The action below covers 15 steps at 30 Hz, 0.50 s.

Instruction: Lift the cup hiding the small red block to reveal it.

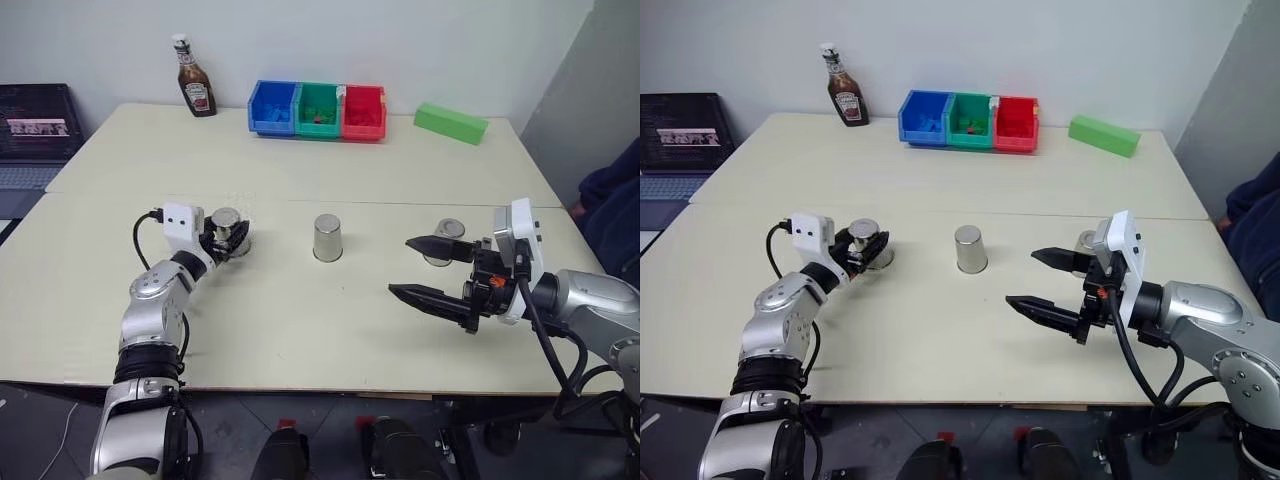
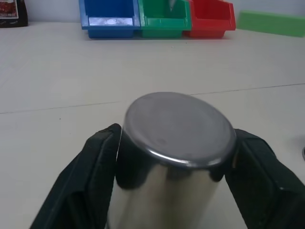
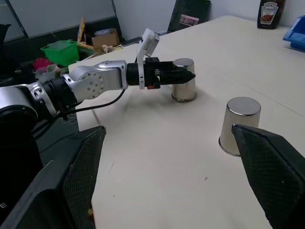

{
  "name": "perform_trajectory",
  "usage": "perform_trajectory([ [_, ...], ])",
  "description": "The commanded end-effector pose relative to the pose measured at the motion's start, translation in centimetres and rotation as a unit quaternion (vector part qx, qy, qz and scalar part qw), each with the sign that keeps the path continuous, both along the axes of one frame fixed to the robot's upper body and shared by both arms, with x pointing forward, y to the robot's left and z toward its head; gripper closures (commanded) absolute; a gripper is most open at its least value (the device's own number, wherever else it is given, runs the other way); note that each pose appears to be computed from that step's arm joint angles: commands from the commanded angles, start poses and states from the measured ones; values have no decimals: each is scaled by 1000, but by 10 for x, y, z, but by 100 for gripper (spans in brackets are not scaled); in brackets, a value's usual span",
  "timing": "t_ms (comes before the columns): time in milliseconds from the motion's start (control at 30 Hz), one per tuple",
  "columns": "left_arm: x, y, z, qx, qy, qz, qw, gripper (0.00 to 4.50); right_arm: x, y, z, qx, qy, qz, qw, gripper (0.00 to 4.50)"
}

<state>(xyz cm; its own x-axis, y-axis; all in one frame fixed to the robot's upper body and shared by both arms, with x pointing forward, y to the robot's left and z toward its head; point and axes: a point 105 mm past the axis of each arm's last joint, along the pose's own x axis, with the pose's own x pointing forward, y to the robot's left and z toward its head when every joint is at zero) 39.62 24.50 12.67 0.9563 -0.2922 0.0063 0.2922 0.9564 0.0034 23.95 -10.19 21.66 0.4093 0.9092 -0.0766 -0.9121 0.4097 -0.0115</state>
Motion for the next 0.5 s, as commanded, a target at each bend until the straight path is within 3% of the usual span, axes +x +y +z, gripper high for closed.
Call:
perform_trajectory([
  [33, -3, 9, 18, 16, -32, 4, 999, 182, -5, -1, 7, 2, -18, -1, 1000, 0],
  [333, -34, 6, 62, 42, -59, -4, 997, 182, -5, -3, 3, 5, -14, -3, 1000, 0],
  [500, -54, 21, 58, 39, -47, 49, 997, 182, -4, -3, -1, 8, -9, -1, 1000, 0],
])
